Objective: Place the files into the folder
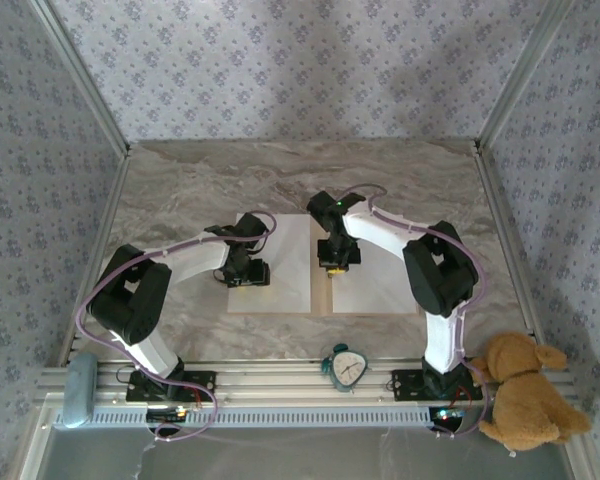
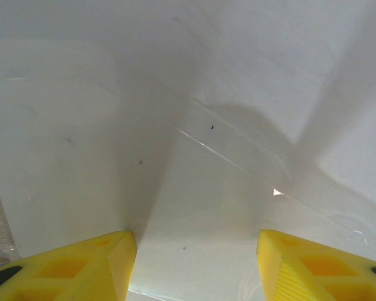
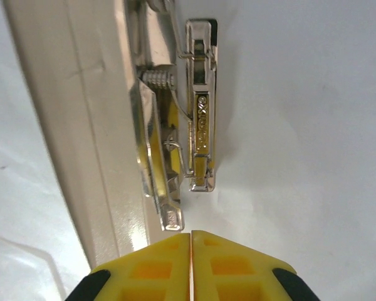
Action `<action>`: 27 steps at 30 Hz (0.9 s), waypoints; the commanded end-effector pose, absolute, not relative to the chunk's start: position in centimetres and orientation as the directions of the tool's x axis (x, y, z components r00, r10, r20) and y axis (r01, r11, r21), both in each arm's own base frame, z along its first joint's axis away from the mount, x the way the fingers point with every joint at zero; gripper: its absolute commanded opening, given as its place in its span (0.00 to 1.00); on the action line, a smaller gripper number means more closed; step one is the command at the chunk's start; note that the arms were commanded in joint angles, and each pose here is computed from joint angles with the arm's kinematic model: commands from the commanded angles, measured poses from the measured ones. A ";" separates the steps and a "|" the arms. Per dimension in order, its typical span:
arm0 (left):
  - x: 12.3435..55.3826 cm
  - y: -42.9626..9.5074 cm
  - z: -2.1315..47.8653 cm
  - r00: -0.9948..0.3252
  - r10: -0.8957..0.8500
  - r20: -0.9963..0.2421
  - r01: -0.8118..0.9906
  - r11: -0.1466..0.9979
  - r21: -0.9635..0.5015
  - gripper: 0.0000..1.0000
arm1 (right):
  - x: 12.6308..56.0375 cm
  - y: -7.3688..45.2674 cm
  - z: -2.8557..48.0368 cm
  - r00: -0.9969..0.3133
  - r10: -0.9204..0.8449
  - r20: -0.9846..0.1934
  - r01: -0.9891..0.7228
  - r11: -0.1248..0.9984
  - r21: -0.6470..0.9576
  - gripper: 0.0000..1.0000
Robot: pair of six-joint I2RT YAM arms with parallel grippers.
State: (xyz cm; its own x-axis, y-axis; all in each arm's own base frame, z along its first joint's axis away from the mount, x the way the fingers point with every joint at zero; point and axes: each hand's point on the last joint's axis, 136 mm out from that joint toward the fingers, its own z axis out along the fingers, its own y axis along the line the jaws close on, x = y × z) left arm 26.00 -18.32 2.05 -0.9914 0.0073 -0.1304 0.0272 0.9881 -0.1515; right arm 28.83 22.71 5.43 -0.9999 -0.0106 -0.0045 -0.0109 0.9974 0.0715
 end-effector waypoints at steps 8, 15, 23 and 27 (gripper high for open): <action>24.7 -16.9 2.1 -0.995 -0.026 -0.098 -0.014 0.992 -0.122 0.57 | 30.0 23.0 13.8 -0.979 -0.052 -0.199 -0.085 0.982 0.166 0.16; 25.3 -17.7 3.3 -0.992 -0.043 -0.121 -0.023 0.986 -0.164 0.62 | 29.1 22.7 19.1 -0.933 -0.043 -0.357 -0.148 0.951 0.272 0.34; 26.6 -19.7 6.2 -0.982 -0.064 -0.179 -0.013 0.961 -0.275 0.79 | 27.3 20.5 21.4 -0.865 -0.025 -0.502 -0.223 0.914 0.338 0.44; 27.7 -20.3 8.8 -0.966 -0.074 -0.247 0.008 0.949 -0.316 0.90 | 26.3 18.3 20.5 -0.842 0.020 -0.539 -0.218 0.901 0.375 0.51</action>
